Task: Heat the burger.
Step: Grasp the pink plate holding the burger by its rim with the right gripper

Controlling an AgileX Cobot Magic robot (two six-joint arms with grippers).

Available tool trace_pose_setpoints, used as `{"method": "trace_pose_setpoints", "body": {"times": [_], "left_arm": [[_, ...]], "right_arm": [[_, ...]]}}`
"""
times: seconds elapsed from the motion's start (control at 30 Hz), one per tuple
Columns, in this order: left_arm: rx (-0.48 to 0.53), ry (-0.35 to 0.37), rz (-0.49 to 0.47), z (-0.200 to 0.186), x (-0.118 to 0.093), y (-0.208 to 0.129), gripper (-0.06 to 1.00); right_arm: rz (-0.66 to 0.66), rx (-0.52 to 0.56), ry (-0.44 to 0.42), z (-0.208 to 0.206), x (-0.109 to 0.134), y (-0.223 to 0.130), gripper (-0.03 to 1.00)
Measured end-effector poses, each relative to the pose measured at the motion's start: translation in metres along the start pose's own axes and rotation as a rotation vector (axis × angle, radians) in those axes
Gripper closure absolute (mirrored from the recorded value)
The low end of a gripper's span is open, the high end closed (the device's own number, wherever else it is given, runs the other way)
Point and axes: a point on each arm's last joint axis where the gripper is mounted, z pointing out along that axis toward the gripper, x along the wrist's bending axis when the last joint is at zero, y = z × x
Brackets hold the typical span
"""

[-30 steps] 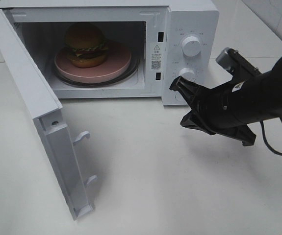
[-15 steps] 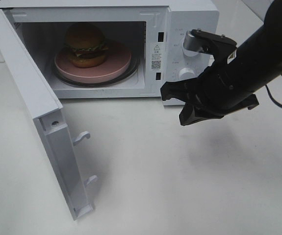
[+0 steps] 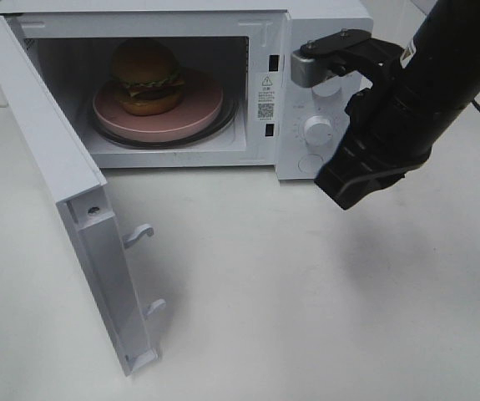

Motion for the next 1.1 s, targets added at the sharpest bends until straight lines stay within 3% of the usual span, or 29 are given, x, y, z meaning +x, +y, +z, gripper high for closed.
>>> {"method": "trace_pose_setpoints", "body": {"times": [0.03,0.07,0.13,0.17,0.2,0.27,0.3,0.33,0.37,0.43,0.47,0.6,0.8,0.87,0.97,1.03,1.07,1.1], "left_arm": [[0.000,0.000,0.000,0.000,0.000,0.000,-0.05],[0.000,0.000,0.000,0.000,0.000,0.000,-0.05],[0.000,0.000,0.000,0.000,0.000,0.000,-0.05],[0.000,0.000,0.000,0.000,0.000,0.000,-0.05],[0.000,0.000,0.000,0.000,0.000,0.000,-0.05],[0.000,0.000,0.000,0.000,0.000,0.000,-0.05],[0.000,0.000,0.000,0.000,0.000,0.000,-0.05],[0.000,0.000,0.000,0.000,0.000,0.000,-0.05],[0.000,0.000,0.000,0.000,0.000,0.000,-0.05],[0.000,0.000,0.000,0.000,0.000,0.000,-0.05],[0.000,0.000,0.000,0.000,0.000,0.000,-0.05],[0.000,0.000,0.000,0.000,0.000,0.000,-0.05],[0.000,0.000,0.000,0.000,0.000,0.000,-0.05],[0.000,0.000,0.000,0.000,0.000,0.000,-0.05],[0.000,0.000,0.000,0.000,0.000,0.000,-0.05],[0.000,0.000,0.000,0.000,0.000,0.000,-0.05],[0.000,0.000,0.000,0.000,0.000,0.000,-0.05],[0.000,0.000,0.000,0.000,0.000,0.000,-0.05]], "right_arm": [[-0.124,0.022,0.007,0.000,0.001,-0.002,0.94],[-0.124,0.022,0.007,0.000,0.001,-0.002,0.94],[-0.357,0.039,0.018,0.000,0.001,-0.004,0.94],[-0.357,0.039,0.018,0.000,0.001,-0.004,0.94],[-0.502,0.043,0.023,0.000,0.001,-0.004,0.94],[-0.564,0.044,0.025,0.000,0.001,-0.004,0.94],[-0.707,0.042,0.028,0.000,0.001,-0.005,0.94],[-0.707,0.042,0.028,0.000,0.001,-0.005,0.94],[-0.825,0.041,0.031,0.000,0.001,-0.005,0.94],[-0.865,0.040,0.032,0.000,0.001,-0.005,0.93],[-0.949,0.042,0.030,0.000,0.001,-0.005,0.92],[-1.074,0.043,-0.009,0.000,-0.002,-0.003,0.87],[-1.118,0.036,-0.054,0.000,-0.006,0.000,0.79],[-1.155,0.037,-0.095,-0.001,-0.009,0.002,0.69],[-1.161,0.038,-0.106,-0.001,-0.009,0.002,0.65],[-1.176,0.033,-0.136,-0.001,-0.011,0.004,0.53],[-1.176,0.033,-0.136,-0.001,-0.011,0.004,0.53],[-1.181,0.030,-0.152,-0.001,-0.012,0.005,0.44]]}}
